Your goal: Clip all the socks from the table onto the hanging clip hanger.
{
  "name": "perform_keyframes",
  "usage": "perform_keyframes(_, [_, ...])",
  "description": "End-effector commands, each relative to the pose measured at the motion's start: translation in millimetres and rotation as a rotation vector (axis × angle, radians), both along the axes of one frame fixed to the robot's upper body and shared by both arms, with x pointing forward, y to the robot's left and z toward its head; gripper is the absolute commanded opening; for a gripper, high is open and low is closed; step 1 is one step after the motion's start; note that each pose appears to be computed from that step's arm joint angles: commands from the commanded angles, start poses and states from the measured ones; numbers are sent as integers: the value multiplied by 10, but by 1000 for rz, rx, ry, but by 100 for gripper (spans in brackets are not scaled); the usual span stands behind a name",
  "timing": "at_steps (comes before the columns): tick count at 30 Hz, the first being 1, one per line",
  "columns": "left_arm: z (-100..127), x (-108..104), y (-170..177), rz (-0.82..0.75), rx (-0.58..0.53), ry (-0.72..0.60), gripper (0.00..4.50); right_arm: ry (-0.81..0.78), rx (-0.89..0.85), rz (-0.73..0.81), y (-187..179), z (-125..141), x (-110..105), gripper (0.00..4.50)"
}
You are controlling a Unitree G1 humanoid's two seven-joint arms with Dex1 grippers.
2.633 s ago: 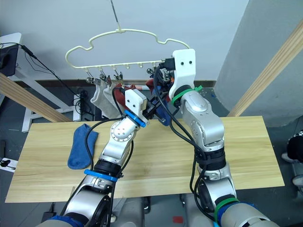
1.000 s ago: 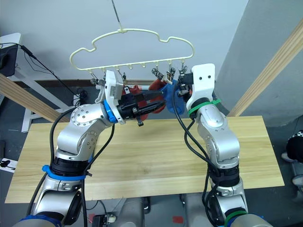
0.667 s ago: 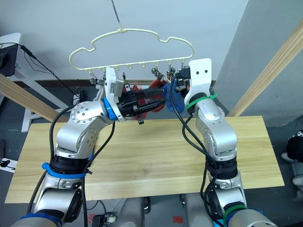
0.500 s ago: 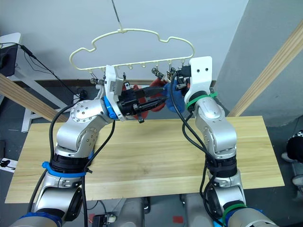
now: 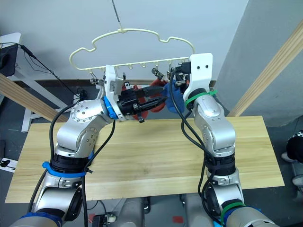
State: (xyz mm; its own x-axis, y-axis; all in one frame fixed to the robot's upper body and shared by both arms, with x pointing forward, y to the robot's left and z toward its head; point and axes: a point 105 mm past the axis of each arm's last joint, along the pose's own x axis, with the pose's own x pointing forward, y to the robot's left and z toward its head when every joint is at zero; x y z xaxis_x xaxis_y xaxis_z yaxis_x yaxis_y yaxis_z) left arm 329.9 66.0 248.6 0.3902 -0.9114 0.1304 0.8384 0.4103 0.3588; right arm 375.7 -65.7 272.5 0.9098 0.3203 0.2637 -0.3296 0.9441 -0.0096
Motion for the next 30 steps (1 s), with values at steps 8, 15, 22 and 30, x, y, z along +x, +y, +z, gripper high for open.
perform_keyframes(8, [78,-37,-36,29,12,-54,195,-92,44,29,13,231,-74,0])
perform_keyframes(15, [11,-9,-69,64,60,-61,397,-101,2,22,-27,279,-90,0])
perform_keyframes(22, [29,23,-72,92,34,-57,446,-90,-33,13,-33,270,-90,0])
perform_keyframes(30, [-243,-10,477,303,103,-41,446,-80,-46,22,-22,241,-94,0])
